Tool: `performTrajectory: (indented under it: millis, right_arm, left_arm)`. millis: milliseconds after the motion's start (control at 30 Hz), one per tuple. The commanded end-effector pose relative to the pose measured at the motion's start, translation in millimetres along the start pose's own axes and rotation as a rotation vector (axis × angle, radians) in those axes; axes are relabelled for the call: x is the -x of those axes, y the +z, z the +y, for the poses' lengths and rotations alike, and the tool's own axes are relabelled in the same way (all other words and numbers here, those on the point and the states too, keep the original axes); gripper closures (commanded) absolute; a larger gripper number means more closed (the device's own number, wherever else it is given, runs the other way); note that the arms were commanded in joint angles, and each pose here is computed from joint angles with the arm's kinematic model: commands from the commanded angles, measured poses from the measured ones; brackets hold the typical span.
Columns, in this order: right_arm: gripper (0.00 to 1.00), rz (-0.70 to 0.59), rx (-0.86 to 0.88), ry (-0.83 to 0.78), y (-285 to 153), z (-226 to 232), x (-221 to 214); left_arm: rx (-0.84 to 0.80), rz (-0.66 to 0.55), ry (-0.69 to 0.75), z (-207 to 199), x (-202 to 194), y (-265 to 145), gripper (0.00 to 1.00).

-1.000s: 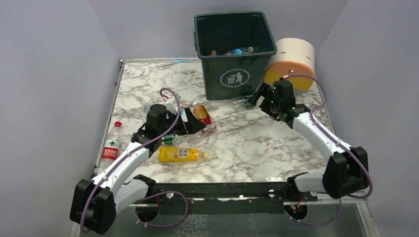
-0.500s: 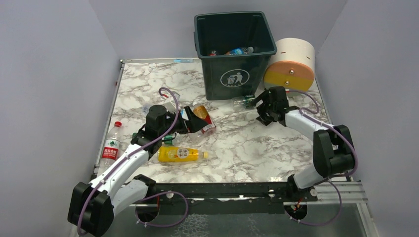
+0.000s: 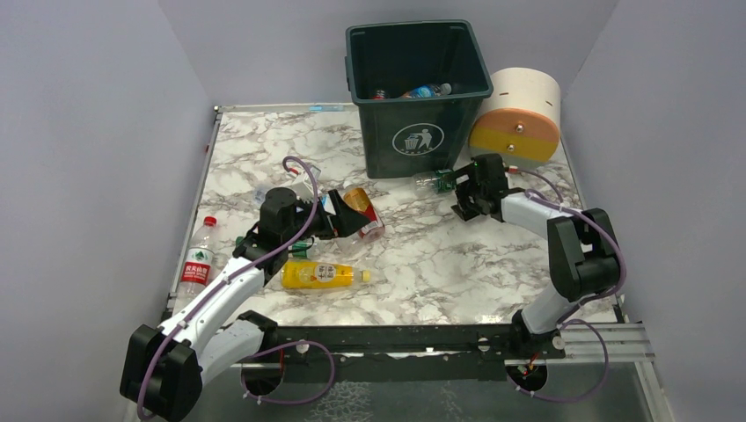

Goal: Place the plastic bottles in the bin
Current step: Pick up the plastic bottle at the center of the board.

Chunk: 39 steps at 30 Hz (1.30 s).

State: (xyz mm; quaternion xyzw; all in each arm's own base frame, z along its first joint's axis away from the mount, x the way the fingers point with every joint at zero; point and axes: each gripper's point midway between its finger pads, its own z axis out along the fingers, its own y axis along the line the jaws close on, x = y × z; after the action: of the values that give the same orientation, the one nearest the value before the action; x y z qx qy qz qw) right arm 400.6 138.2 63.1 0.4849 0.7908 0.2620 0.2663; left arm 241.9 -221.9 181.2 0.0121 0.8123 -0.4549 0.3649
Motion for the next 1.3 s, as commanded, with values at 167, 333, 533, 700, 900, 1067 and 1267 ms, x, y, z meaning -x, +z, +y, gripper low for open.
performTrajectory:
  millis: [167,333,533,700,900,1067,1267]
  right_arm:
    - [0.11,-0.098,0.035,0.114,21,15,20]
    - [0.11,-0.121,0.037,0.129,28,16,24]
    - [0.11,-0.127,0.033,0.127,37,13,25]
    - [0.15,-0.136,0.025,0.129,43,4,24]
    - [0.2,-0.13,0.021,0.097,47,-2,22]
    - [0.33,-0.14,0.03,0.051,41,-10,22]
    - [0.43,-0.125,0.044,-0.013,27,-17,17]
  left_arm:
    - [-0.03,-0.015,0.028,-6,2,-2,0.01]
    - [-0.032,-0.012,0.036,-8,1,-5,0.01]
    - [-0.023,-0.009,0.041,-6,-1,-8,0.01]
    - [-0.022,-0.007,0.036,-6,-2,-8,0.01]
    - [-0.018,0.007,0.037,-9,-1,-10,0.01]
    - [-0.007,0.017,0.035,-7,-3,-10,0.01]
    - [0.0,0.021,0.026,-4,-8,-12,0.01]
